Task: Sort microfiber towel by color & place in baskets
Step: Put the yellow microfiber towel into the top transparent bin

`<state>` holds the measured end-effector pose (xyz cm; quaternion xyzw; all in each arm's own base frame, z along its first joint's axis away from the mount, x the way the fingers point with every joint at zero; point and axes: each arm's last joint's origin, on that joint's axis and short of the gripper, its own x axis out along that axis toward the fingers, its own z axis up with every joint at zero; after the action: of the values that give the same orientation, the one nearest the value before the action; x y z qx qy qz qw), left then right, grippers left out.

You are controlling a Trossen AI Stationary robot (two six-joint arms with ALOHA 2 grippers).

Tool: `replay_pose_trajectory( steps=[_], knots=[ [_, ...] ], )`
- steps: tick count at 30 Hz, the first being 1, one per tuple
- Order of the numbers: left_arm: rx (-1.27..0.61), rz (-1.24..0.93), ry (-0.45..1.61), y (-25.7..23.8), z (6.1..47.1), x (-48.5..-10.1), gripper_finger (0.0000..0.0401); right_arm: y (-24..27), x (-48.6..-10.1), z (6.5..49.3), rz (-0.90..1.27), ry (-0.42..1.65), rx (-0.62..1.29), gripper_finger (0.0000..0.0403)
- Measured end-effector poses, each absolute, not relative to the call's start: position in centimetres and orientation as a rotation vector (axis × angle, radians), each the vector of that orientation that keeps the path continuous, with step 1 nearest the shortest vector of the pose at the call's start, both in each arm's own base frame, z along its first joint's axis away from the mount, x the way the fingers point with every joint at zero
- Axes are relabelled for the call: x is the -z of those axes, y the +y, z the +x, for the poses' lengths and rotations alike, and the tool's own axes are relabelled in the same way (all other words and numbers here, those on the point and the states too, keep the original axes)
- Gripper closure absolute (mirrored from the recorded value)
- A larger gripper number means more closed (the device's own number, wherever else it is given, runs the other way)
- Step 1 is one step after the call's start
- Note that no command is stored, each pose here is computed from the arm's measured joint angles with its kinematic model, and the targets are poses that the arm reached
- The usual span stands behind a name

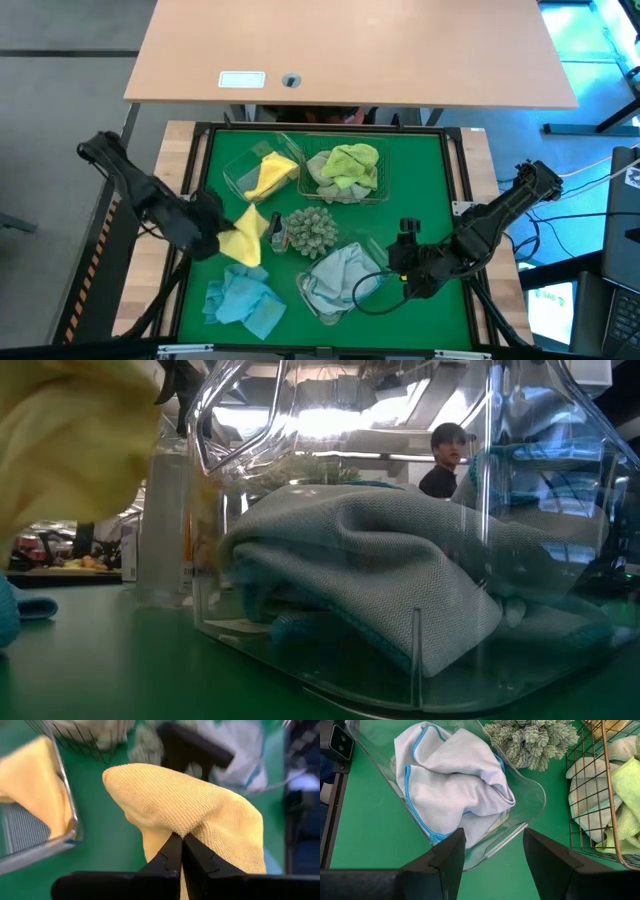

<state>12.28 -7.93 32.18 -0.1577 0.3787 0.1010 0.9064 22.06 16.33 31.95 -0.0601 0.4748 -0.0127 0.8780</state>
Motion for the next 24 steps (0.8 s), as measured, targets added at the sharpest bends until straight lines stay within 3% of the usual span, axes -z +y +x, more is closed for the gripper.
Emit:
replay_pose_trajectory(
  steps=[14,24],
  knots=[
    [-0.4,-0.257,0.065,-2.9,7.7,-38.8,0.0401,16.3,-32.0,22.1,-0.125,0.989,0.027,0.0205],
    [-0.61,-0.164,-0.036,-1.6,7.8,-40.3,0.0401,16.3,-31.9,22.1,-0.126,0.99,0.027,0.0205]
  ],
)
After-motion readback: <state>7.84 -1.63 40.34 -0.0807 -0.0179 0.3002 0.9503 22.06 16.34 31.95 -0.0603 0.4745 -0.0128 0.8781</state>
